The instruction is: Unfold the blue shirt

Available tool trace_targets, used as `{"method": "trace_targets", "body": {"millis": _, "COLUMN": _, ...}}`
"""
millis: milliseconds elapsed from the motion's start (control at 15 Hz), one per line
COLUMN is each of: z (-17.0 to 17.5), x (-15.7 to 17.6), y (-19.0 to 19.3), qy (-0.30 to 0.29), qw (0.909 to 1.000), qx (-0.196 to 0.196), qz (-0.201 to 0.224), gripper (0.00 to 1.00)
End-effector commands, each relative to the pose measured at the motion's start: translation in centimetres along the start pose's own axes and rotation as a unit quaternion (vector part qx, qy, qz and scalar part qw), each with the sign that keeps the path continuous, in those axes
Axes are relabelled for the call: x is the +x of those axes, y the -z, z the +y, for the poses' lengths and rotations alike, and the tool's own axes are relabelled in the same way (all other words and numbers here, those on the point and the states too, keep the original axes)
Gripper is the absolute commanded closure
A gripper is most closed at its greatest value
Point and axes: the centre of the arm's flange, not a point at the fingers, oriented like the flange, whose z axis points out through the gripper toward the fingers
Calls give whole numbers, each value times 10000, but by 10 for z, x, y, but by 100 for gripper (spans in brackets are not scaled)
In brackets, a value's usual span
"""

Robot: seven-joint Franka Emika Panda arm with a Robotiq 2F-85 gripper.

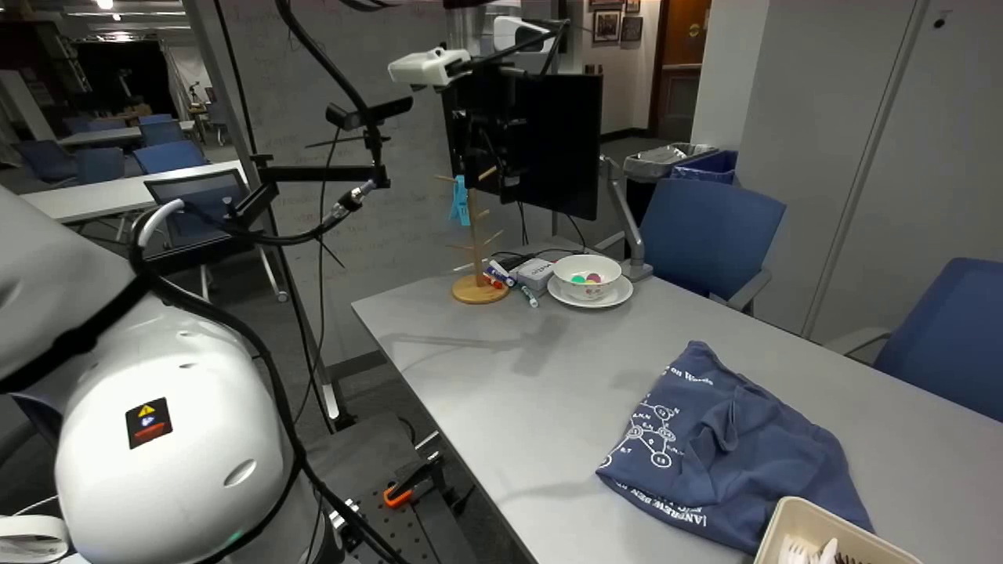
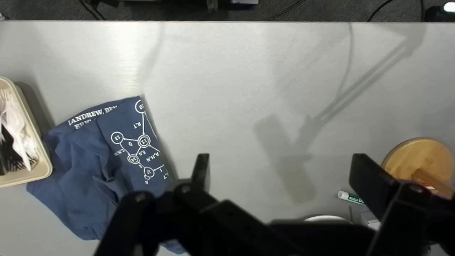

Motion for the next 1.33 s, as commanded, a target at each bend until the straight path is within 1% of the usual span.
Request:
{"method": "trace_targets", "body": {"millis": 0, "z": 0, "x": 0, "y": 0, "qy": 0, "qw": 10000, "qx": 0, "qz": 0, "gripper": 0}}
{"method": "trace_targets", "body": {"millis": 133, "z": 0, "x": 0, "y": 0, "qy": 0, "qw": 10000, "qx": 0, "qz": 0, "gripper": 0}}
{"method": "trace_targets", "body": {"millis": 267, "z": 10, "x": 6, "y": -4, "qy": -36, "qw": 10000, "qx": -41, "qz": -51, "gripper": 0}}
{"method": "trace_targets", "body": {"millis": 400, "z": 29, "x": 13, "y": -10, "qy": -167, "qw": 9998, "qx": -94, "qz": -109, "gripper": 0}}
{"method": "trace_targets", "body": {"millis": 600, "z": 67, "x": 24, "y": -24, "qy": -467, "qw": 9986, "qx": -106, "qz": -242, "gripper": 0}}
{"method": "trace_targets", "body": {"millis": 800, "z": 110, "x": 37, "y": -39, "qy": -945, "qw": 9948, "qx": -72, "qz": -375, "gripper": 0}}
{"method": "trace_targets", "body": {"millis": 867, "z": 119, "x": 38, "y": -40, "qy": -1091, "qw": 9932, "qx": -20, "qz": -401, "gripper": 0}}
{"method": "trace_targets", "body": {"millis": 933, "z": 103, "x": 30, "y": -37, "qy": -940, "qw": 9946, "qx": -47, "qz": -429, "gripper": 0}}
{"method": "trace_targets", "body": {"millis": 1067, "z": 120, "x": 34, "y": -42, "qy": -1114, "qw": 9925, "qx": -4, "qz": -497, "gripper": 0}}
{"method": "trace_targets", "body": {"millis": 1267, "z": 119, "x": 34, "y": -43, "qy": -1114, "qw": 9925, "qx": -8, "qz": -509, "gripper": 0}}
